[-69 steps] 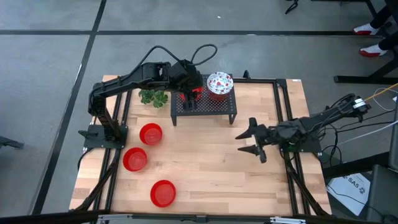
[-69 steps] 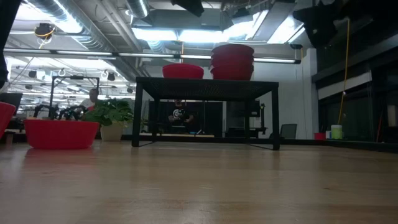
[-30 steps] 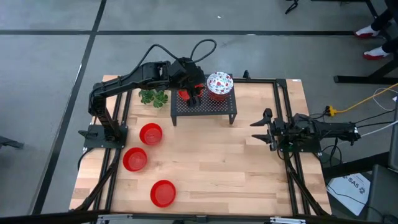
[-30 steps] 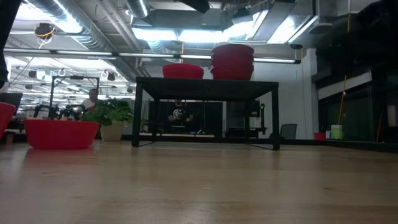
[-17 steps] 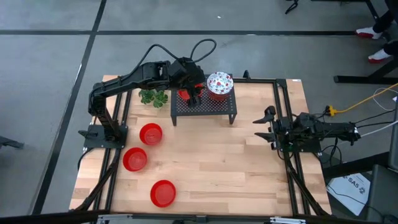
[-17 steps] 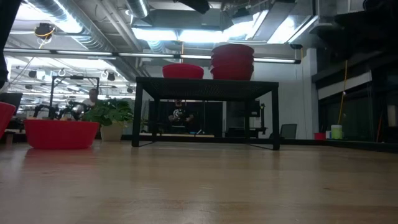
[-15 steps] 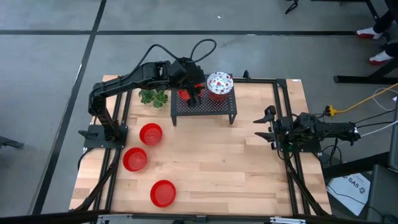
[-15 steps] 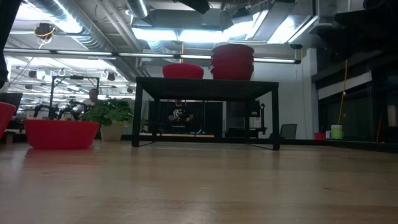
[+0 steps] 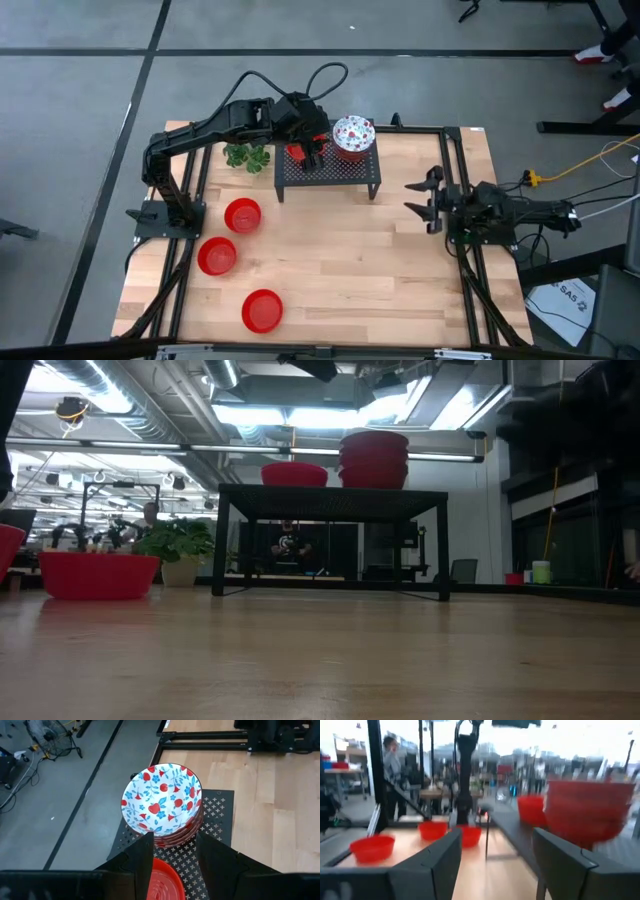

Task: Pick & Place Mini bowls
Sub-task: Stack the top red bowl on the top of the red bowl on the shelf

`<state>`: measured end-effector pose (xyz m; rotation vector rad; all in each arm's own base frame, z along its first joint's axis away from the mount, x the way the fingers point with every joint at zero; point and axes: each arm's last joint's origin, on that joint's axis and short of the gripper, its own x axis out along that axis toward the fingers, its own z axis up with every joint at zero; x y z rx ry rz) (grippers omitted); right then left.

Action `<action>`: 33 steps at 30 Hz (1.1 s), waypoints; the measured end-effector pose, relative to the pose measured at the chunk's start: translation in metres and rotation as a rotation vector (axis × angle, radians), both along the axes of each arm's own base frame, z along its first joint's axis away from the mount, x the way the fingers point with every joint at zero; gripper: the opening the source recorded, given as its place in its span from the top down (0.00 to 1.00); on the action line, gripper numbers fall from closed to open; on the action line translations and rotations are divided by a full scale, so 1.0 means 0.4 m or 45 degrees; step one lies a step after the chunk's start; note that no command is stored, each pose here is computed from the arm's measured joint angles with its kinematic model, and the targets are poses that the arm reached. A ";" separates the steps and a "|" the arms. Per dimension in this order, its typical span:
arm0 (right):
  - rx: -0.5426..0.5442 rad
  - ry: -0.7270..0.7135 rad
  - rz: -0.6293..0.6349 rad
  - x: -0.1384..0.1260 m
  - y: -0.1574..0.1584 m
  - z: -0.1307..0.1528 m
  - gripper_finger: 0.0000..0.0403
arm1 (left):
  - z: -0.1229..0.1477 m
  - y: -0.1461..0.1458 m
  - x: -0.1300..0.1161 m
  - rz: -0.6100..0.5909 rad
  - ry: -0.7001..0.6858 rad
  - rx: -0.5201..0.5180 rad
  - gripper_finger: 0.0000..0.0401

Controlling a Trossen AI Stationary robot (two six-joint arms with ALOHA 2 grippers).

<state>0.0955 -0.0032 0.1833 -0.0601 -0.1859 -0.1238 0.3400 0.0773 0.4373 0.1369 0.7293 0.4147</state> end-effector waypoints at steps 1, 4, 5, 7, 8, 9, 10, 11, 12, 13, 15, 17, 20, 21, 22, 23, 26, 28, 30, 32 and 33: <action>0.017 0.036 0.005 0.001 -0.001 -0.007 0.41 | 0.000 0.000 0.000 0.000 0.000 0.000 0.64; 0.084 0.154 -0.007 0.004 -0.005 -0.031 0.41 | 0.000 0.000 0.000 0.002 0.001 -0.003 0.64; 0.102 0.181 -0.014 0.004 -0.006 -0.036 0.41 | -0.001 0.000 -0.001 0.002 0.007 -0.004 0.64; 0.097 0.177 -0.022 0.004 -0.009 -0.036 0.41 | -0.005 -0.002 -0.004 0.005 0.027 -0.013 0.64; 0.086 0.179 -0.026 0.004 -0.010 -0.036 0.41 | -0.007 -0.004 -0.005 0.008 0.041 -0.023 0.64; 0.081 0.175 -0.027 0.004 -0.011 -0.034 0.41 | -0.010 -0.004 -0.008 0.016 0.059 -0.034 0.64; 0.082 0.174 -0.031 0.004 -0.012 -0.034 0.41 | -0.013 -0.005 -0.011 0.021 0.079 -0.044 0.64; 0.082 0.179 -0.035 0.004 -0.013 -0.035 0.41 | -0.017 -0.005 -0.015 0.028 0.100 -0.055 0.64; 0.084 0.178 -0.038 0.004 -0.014 -0.035 0.41 | -0.020 -0.006 -0.018 0.037 0.121 -0.069 0.64; 0.088 0.177 -0.028 0.004 -0.014 -0.035 0.41 | -0.023 -0.007 -0.021 0.049 0.135 -0.086 0.64; 0.091 0.176 0.018 0.004 -0.011 -0.034 0.41 | -0.029 -0.009 -0.027 0.067 0.156 -0.136 0.64; 0.089 0.189 0.082 0.004 -0.007 -0.036 0.41 | -0.034 -0.013 -0.031 0.059 0.169 -0.217 0.64; 0.100 0.202 0.116 0.005 -0.006 -0.039 0.41 | -0.043 -0.022 -0.039 0.027 0.204 -0.366 0.64; 0.103 0.203 0.111 0.005 -0.006 -0.039 0.41 | -0.045 -0.027 -0.041 0.015 0.216 -0.412 0.64; 0.103 0.203 0.105 0.005 -0.006 -0.039 0.41 | -0.048 -0.032 -0.044 0.005 0.234 -0.461 0.64; 0.103 0.202 0.104 0.005 -0.006 -0.039 0.41 | -0.051 -0.037 -0.047 0.004 0.250 -0.500 0.64; 0.107 0.202 0.105 0.005 -0.006 -0.039 0.41 | -0.059 -0.057 -0.058 0.018 0.320 -0.594 0.64; 0.106 0.202 0.105 0.005 -0.006 -0.039 0.41 | -0.066 -0.072 -0.069 0.045 0.387 -0.645 0.64; 0.106 0.202 0.105 0.005 -0.006 -0.039 0.41 | -0.073 -0.088 -0.084 0.074 0.478 -0.688 0.64; 0.106 0.203 0.105 0.005 -0.006 -0.039 0.41 | -0.078 -0.102 -0.093 0.091 0.542 -0.713 0.64; 0.107 0.203 0.105 0.005 -0.006 -0.039 0.41 | -0.082 -0.110 -0.089 0.087 0.531 -0.723 0.64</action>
